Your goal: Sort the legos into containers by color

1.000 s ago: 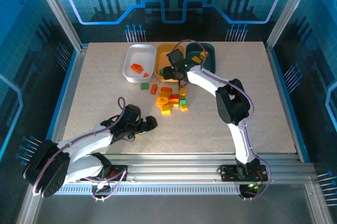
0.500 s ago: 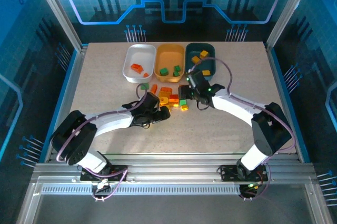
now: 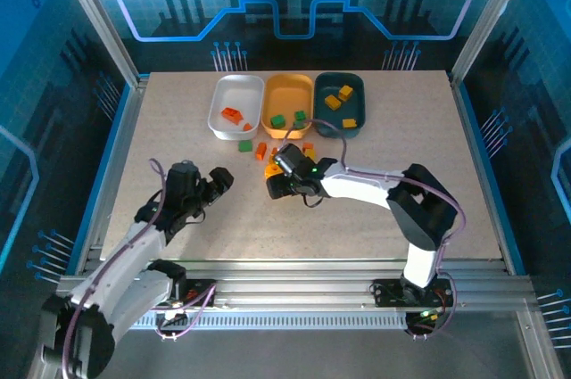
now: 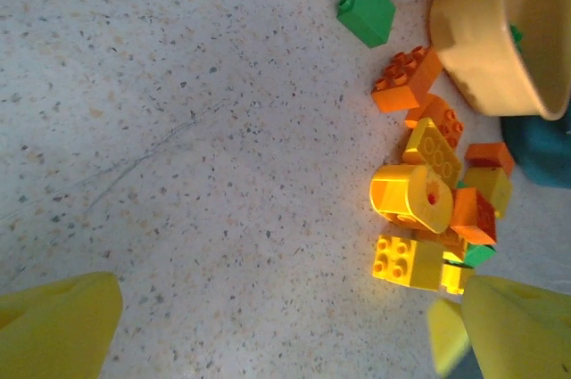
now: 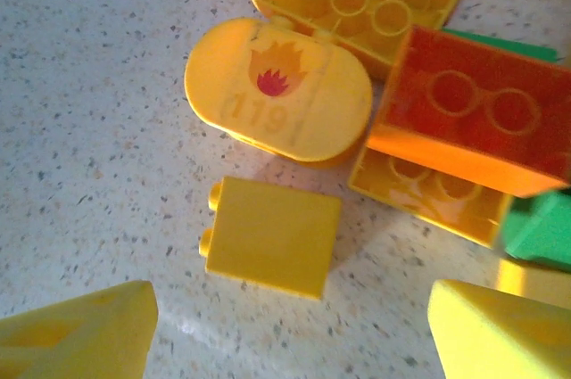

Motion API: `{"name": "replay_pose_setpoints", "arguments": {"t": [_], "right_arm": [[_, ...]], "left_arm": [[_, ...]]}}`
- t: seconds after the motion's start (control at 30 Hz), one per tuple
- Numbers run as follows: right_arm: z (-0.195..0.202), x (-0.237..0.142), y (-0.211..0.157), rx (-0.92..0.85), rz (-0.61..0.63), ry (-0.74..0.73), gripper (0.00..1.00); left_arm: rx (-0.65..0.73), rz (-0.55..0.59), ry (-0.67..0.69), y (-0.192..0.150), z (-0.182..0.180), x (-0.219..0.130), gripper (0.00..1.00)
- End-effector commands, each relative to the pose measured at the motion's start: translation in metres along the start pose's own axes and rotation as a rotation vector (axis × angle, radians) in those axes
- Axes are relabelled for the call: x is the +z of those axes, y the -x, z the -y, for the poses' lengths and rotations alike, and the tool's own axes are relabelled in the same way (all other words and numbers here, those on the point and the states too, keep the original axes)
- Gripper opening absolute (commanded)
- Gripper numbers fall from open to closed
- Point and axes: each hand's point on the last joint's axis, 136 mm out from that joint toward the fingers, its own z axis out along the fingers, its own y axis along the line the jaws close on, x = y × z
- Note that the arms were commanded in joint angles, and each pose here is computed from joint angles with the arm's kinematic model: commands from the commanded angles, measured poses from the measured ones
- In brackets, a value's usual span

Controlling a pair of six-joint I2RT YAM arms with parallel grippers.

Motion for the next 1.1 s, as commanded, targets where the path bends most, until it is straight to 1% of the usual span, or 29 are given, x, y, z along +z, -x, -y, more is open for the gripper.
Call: {"name": "replay_pose_setpoints", "arguments": {"t": [0.0, 0.1, 0.23, 0.4, 0.47, 0.57, 0.67, 0.73, 0.8, 0.9, 1.0, 1.07], "right_arm": [[-0.002, 0.012, -0.008, 0.014, -0.063, -0.022, 0.8], [-0.004, 0.021, -0.012, 0.029, -0.095, -0.03, 0.76], [-0.007, 0.028, -0.014, 0.024, -0.104, -0.034, 0.67], [-0.008, 0.028, -0.014, 0.006, -0.092, -0.059, 0.44], [-0.009, 0.017, -0.012, 0.002, -0.076, -0.063, 0.39], [-0.01, -0.009, -0.007, -0.02, -0.011, -0.066, 0.35], [-0.007, -0.035, 0.004, -0.015, 0.052, -0.056, 0.33], [0.002, -0.053, 0.018, -0.014, 0.102, -0.069, 0.32], [0.02, -0.067, 0.039, -0.002, 0.154, -0.104, 0.32], [0.07, -0.075, 0.08, 0.071, 0.215, -0.181, 0.32], [0.137, -0.063, 0.118, 0.2, 0.217, -0.235, 0.32], [0.174, -0.043, 0.131, 0.269, 0.185, -0.259, 0.32]], "left_arm": [[-0.029, -0.027, -0.001, -0.011, -0.01, -0.009, 0.99], [-0.028, -0.012, -0.013, -0.011, -0.012, -0.013, 0.99], [-0.041, -0.024, -0.02, -0.016, -0.015, -0.007, 0.99], [-0.033, -0.046, -0.001, -0.018, -0.018, 0.0, 0.99], [-0.031, -0.044, 0.002, -0.018, -0.018, 0.001, 0.99], [-0.025, -0.038, -0.008, -0.016, -0.015, 0.002, 0.99], [-0.029, -0.033, -0.02, -0.016, -0.015, 0.006, 0.99], [-0.042, -0.045, -0.036, -0.018, -0.013, 0.011, 0.99], [-0.054, -0.076, -0.063, -0.023, -0.009, 0.018, 0.99], [-0.079, -0.15, -0.104, -0.037, -0.002, 0.032, 0.99], [-0.035, -0.233, -0.11, -0.058, 0.01, 0.045, 0.99], [0.033, -0.292, -0.114, -0.075, 0.026, 0.053, 0.99]]}}
